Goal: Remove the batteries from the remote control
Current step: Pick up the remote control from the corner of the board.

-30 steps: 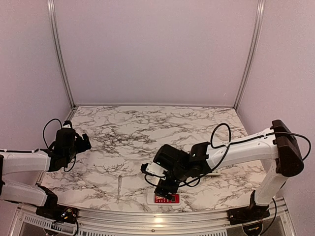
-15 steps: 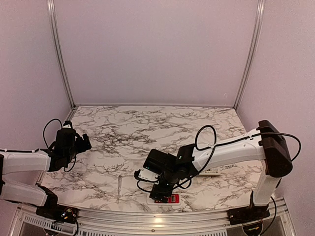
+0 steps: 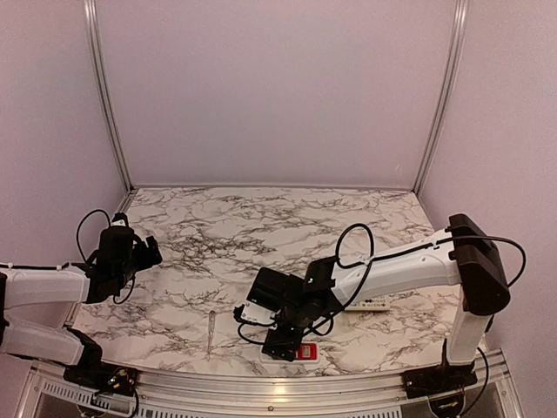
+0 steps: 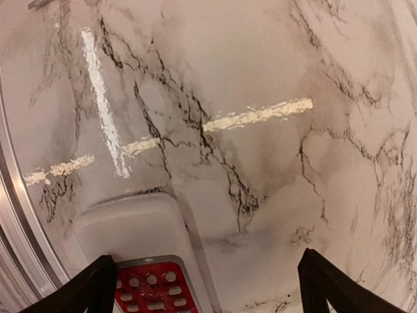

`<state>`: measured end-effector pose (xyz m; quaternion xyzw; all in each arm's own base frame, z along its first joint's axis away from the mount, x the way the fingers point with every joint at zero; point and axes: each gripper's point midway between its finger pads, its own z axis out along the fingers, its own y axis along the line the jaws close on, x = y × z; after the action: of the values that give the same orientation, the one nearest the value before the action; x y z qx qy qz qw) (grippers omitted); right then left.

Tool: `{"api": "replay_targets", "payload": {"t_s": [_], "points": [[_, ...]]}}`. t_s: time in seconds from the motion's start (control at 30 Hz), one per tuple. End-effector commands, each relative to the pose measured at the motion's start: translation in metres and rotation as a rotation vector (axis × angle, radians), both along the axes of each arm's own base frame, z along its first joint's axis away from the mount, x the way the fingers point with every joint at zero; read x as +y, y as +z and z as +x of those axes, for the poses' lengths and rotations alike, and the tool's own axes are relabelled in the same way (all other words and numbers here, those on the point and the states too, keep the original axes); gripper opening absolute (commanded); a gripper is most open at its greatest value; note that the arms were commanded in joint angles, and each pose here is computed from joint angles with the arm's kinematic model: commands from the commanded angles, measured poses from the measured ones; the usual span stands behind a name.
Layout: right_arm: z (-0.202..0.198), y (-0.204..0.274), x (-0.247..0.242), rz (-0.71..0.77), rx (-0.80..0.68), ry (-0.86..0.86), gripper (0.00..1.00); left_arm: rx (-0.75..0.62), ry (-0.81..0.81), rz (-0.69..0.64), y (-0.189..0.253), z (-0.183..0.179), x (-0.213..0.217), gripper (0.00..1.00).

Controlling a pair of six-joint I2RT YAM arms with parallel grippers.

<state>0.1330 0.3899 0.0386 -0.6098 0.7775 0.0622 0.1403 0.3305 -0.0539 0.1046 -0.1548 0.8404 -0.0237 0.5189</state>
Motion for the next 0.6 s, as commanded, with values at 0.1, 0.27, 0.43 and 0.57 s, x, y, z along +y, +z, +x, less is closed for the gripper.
{"api": "replay_targets", "payload": {"t_s": [0.1, 0.27, 0.43, 0.57], "points": [[-0.024, 0.013, 0.009, 0.013, 0.015, 0.089, 0.95, -0.03, 0.009, 0.002, 0.011, 0.007, -0.002, 0.99], [-0.027, 0.012, 0.008, 0.012, 0.017, 0.097, 0.97, -0.03, 0.009, 0.003, 0.011, 0.007, -0.002, 0.99], [-0.029, 0.003, 0.006, -0.012, 0.029, 0.105, 0.98, -0.029, 0.009, 0.004, 0.011, 0.007, -0.002, 0.99], [-0.022, 0.021, 0.011, 0.028, -0.019, 0.107, 0.99, -0.028, 0.009, 0.004, 0.01, 0.007, -0.002, 0.99]]}}
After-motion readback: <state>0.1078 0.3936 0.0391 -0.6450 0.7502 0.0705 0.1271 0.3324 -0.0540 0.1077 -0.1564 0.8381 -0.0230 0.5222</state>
